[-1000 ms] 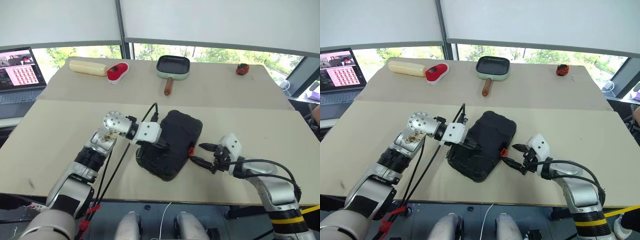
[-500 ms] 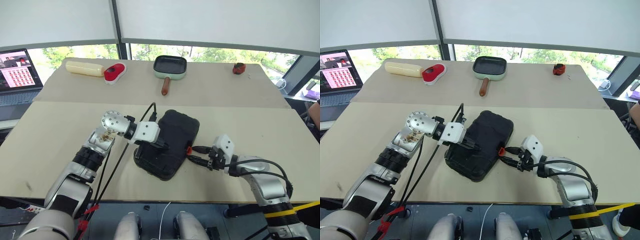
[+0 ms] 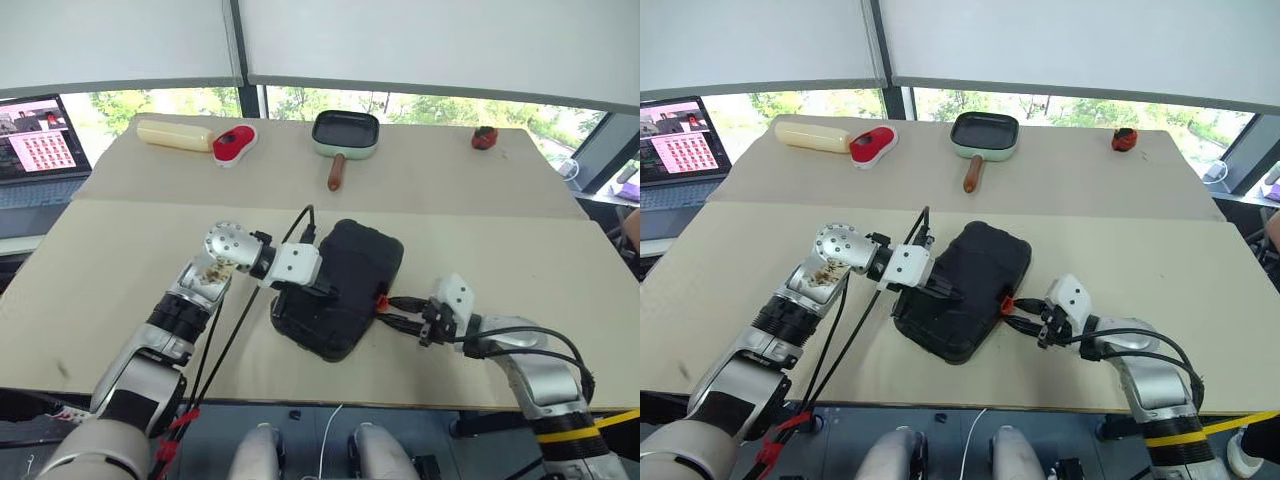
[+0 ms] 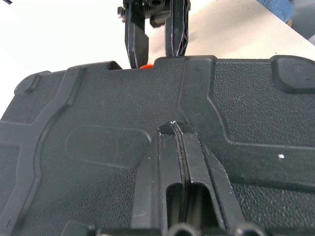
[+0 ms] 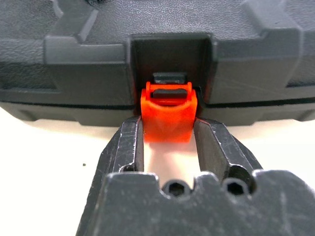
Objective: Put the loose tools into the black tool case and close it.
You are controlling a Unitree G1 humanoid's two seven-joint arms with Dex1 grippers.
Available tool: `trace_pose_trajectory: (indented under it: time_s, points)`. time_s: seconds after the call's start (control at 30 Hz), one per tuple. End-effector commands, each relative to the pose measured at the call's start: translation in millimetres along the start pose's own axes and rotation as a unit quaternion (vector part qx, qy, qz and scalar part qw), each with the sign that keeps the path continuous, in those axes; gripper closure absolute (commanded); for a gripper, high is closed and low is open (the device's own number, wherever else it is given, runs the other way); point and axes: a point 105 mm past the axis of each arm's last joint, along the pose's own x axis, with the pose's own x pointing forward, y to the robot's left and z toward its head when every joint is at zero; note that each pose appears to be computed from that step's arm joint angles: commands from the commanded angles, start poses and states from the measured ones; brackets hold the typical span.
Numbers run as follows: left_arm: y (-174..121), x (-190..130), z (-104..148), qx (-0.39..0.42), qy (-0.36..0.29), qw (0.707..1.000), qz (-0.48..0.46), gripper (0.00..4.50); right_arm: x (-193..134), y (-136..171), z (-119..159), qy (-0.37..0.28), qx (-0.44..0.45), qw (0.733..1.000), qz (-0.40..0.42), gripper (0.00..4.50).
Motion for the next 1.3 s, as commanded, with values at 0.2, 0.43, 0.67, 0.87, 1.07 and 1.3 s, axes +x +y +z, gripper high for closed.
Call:
trace_pose_trajectory:
  time_s: [0.2,0.43,0.67,0.87,1.07,1.3]
  points:
    - [-14,9,-19,-0.026,0.032,0.999,-0.035,4.50,-5,2,14,-0.016,-0.015,1.000,0.000,3.26]
    - [-14,10,-20,-0.026,0.031,0.999,-0.036,4.50,-10,1,11,0.003,-0.013,1.000,-0.009,1.69]
    - [-16,14,-20,-0.024,0.027,0.999,-0.035,4.50,-32,0,-7,0.045,-0.003,0.999,-0.022,3.07]
    - [-14,18,-17,-0.021,0.023,0.999,-0.034,4.50,-19,-1,-19,0.062,-0.008,0.998,-0.029,4.47]
    - [-12,17,-18,-0.017,0.026,0.999,-0.035,4.50,2,-2,-18,0.063,-0.029,0.997,-0.032,4.47]
    - [-11,20,-15,-0.013,0.022,0.999,-0.038,4.50,12,3,-9,0.034,-0.029,0.999,-0.027,4.47]
